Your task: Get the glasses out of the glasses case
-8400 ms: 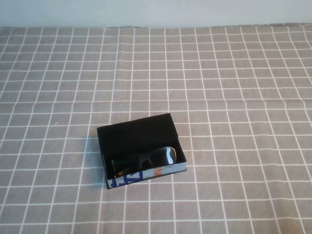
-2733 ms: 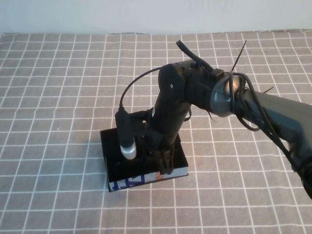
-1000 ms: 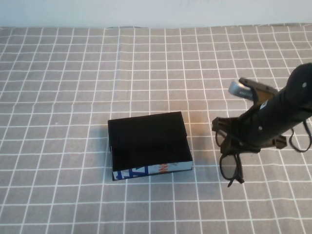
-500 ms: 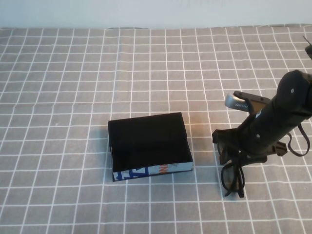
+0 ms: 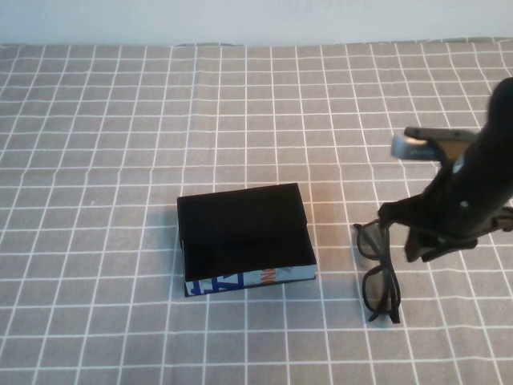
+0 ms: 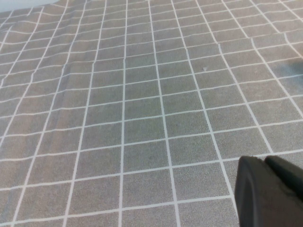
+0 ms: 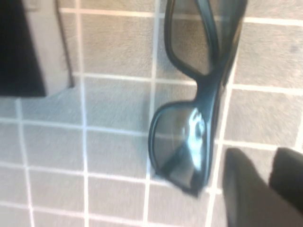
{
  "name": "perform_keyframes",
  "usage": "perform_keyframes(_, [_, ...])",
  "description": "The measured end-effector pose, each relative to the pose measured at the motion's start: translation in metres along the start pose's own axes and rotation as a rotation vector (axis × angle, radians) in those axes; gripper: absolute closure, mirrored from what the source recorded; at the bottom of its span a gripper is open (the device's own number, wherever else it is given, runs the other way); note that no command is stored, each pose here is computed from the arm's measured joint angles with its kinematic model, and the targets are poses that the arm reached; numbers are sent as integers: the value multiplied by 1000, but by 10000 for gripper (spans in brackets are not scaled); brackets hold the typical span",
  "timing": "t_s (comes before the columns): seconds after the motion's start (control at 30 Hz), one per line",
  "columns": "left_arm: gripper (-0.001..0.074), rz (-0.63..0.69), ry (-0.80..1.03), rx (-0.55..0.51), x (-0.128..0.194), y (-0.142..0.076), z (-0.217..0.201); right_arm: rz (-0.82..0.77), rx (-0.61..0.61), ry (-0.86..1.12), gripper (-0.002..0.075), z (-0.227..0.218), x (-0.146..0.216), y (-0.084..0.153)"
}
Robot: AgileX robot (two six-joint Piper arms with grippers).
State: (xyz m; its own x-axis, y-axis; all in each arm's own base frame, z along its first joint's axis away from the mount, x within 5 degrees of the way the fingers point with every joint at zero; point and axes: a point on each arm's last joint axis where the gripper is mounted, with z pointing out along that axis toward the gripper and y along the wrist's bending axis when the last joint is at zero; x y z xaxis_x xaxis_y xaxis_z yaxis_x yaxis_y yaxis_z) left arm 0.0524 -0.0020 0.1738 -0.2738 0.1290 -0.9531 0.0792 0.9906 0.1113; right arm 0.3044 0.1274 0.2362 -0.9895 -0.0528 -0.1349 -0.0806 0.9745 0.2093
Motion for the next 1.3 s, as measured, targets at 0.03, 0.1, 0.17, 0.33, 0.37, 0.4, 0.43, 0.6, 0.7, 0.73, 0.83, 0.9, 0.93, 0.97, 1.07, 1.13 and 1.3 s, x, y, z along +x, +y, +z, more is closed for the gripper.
perform_keyframes(0.03, [739,0,0,0,0,0,0,-5,-4,-20,641,-9,5,0])
perform_keyframes(0.1, [739,0,0,0,0,0,0,-15,-11,-56,694,-25,18,-1])
perform_keyframes(0.17, [739,0,0,0,0,0,0,-26,-22,-91,722,-42,37,-3])
perform_keyframes(0.33, [739,0,0,0,0,0,0,-92,-47,-155,739,-75,88,-12])
perform_keyframes(0.37, [739,0,0,0,0,0,0,-95,-59,-153,741,-81,99,-14])
perform_keyframes(0.4, [740,0,0,0,0,0,0,-102,-69,-158,741,-88,109,-15])
perform_keyframes(0.43, [740,0,0,0,0,0,0,-108,-76,-160,741,-94,118,-16])
perform_keyframes(0.6, [739,0,0,0,0,0,0,-172,-86,-220,742,-111,150,-23])
perform_keyframes(0.7, [739,0,0,0,0,0,0,-211,-76,-295,742,-108,161,-29])
perform_keyframes(0.73, [739,0,0,0,0,0,0,-215,-68,-325,742,-104,164,-32])
perform_keyframes(0.83, [740,0,0,0,0,0,0,-224,-42,-430,742,-90,170,-42])
perform_keyframes(0.9, [739,0,0,0,0,0,0,-203,-27,-535,742,-78,176,-52])
perform_keyframes(0.93, [739,0,0,0,0,0,0,-190,-20,-589,742,-73,179,-57])
perform_keyframes(0.97, [739,0,0,0,0,0,0,-168,-10,-663,742,-68,184,-64])
perform_keyframes(1.07, [739,0,0,0,0,0,0,-112,14,-899,743,-54,199,-82])
perform_keyframes(1.13, [739,0,0,0,0,0,0,-84,27,-1018,743,-41,213,-91])
perform_keyframes(1.3, [739,0,0,0,0,0,0,-58,42,-1232,743,-14,242,-105])
